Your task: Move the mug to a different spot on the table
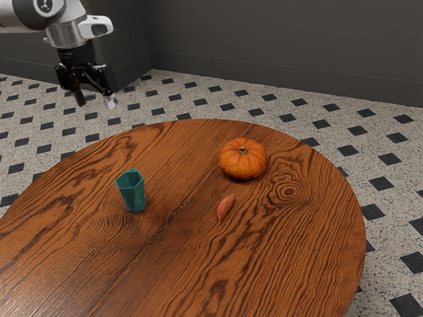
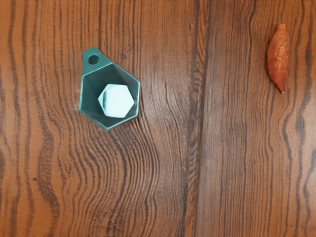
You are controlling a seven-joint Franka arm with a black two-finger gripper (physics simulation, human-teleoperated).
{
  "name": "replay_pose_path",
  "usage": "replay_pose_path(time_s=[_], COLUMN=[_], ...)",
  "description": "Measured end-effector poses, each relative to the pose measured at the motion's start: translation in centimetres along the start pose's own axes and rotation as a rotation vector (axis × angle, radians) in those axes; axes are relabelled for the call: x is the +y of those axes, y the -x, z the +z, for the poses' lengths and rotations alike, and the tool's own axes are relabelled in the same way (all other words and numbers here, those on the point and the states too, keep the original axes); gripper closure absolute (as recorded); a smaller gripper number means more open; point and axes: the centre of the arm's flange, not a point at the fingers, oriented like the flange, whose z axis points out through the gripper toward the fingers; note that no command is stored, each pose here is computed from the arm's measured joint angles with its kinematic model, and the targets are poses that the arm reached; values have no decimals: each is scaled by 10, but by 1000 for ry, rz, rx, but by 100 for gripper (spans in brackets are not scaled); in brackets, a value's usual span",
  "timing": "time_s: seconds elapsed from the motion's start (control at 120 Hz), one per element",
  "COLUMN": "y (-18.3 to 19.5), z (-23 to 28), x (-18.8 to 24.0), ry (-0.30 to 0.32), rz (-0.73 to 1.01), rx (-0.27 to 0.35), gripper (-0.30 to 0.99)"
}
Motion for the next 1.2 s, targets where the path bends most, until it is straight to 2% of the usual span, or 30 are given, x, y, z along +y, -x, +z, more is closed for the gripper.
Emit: replay_pose_path(time_s=[0.133, 0.3, 0.35, 0.442, 0.508, 0.708, 0.842, 0.975, 1.133, 1.2], y=[0, -19, -31, -43, -49, -80, -111, -126, -130, -145], z=[8, 51, 70, 102, 118, 157, 179, 208, 235, 238], x=[-24, -37, -10, 88, 106, 85, 55, 5, -25, -31], ry=[-2, -12, -16, -26, -31, -31, -21, 2, 32, 34], rz=[-24, -33, 15, 184, 212, 162, 92, -51, -267, -338], rx=[-10, -49, -66, -90, -92, -77, -52, -68, -98, -79], gripper=[2, 2, 2, 2, 2, 2, 2, 2, 2, 2])
